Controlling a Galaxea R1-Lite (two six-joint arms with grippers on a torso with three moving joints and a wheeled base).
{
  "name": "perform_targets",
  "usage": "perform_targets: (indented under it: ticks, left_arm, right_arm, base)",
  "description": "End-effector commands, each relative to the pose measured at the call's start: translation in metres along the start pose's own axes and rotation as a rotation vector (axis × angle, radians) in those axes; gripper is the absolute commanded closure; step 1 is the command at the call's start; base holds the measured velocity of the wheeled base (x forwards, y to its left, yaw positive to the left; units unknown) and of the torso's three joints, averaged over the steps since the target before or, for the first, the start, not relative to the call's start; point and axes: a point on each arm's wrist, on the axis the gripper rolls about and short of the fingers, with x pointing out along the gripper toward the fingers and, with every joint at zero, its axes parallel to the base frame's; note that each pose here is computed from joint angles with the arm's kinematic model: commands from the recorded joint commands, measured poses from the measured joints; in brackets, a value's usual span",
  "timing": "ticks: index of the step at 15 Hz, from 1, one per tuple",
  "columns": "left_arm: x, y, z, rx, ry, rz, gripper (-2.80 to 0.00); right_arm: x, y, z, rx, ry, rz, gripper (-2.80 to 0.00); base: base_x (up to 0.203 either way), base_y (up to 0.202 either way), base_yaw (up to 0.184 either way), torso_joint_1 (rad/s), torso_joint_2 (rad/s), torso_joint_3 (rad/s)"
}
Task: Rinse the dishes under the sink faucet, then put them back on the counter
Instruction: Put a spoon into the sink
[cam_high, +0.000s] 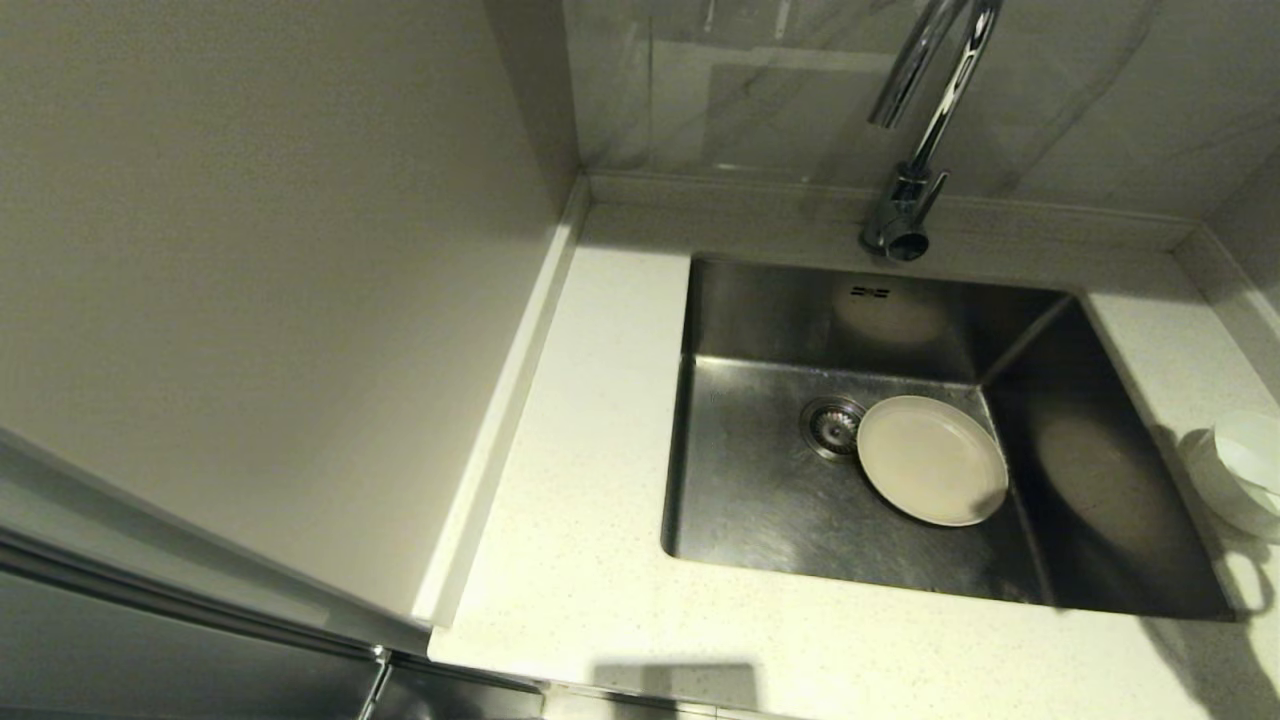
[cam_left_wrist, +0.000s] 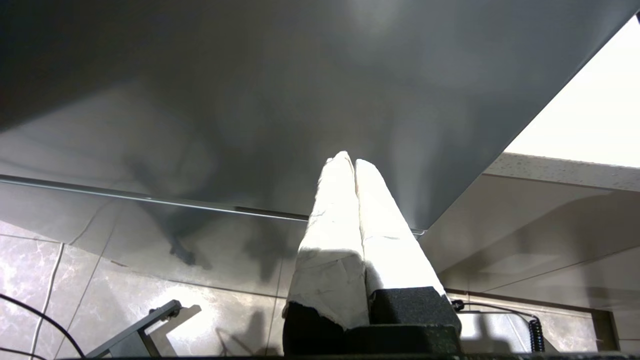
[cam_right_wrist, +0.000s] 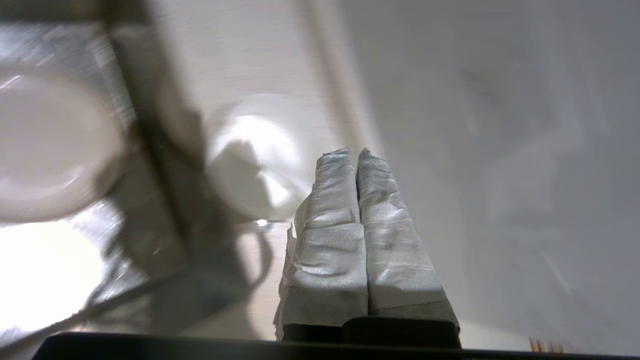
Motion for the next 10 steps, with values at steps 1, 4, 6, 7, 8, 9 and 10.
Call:
perform_targets:
  ticks: [1, 4, 6, 7, 8, 9, 10]
  left_arm:
    - [0.000, 0.000, 0.000, -0.001, -0.004, 0.000, 0.00]
    - [0.000, 0.000, 0.000, -0.001, -0.004, 0.000, 0.00]
    - [0.000, 0.000, 0.000, -0.001, -0.004, 0.000, 0.00]
    - [0.000, 0.000, 0.000, -0.001, -0.004, 0.000, 0.00]
    - [0.000, 0.000, 0.000, -0.001, -0.004, 0.000, 0.00]
    - [0.000, 0.000, 0.000, -0.001, -0.004, 0.000, 0.00]
    - [0.000, 0.000, 0.000, -0.001, -0.004, 0.000, 0.00]
  right_arm:
    - [-0.015, -0.032, -0.002, 0.071, -0.022, -0.088, 0.00]
    - [-0.029, -0.053, -0.009, 0.075, 0.053, -0.156, 0.00]
    - [-0.030, -0.060, -0.010, 0.137, 0.090, -0.201, 0.00]
    - [-0.032, -0.064, -0.015, 0.128, 0.129, -0.220, 0.00]
    - [-0.037, -0.068, -0.021, 0.114, 0.170, -0.240, 0.00]
    - [-0.041, -0.071, -0.026, 0.104, 0.198, -0.271, 0.00]
    - [-0.040, -0.071, -0.024, 0.104, 0.198, -0.298, 0.00]
  base:
    - [0.000, 0.000, 0.000, 0.000, 0.00, 0.000]
    - [0.000, 0.000, 0.000, 0.000, 0.00, 0.000]
    - [0.000, 0.000, 0.000, 0.000, 0.00, 0.000]
    - [0.000, 0.000, 0.000, 0.000, 0.00, 0.000]
    - [0.000, 0.000, 0.000, 0.000, 0.00, 0.000]
    - [0.000, 0.000, 0.000, 0.000, 0.00, 0.000]
    - [0.000, 0.000, 0.000, 0.000, 0.00, 0.000]
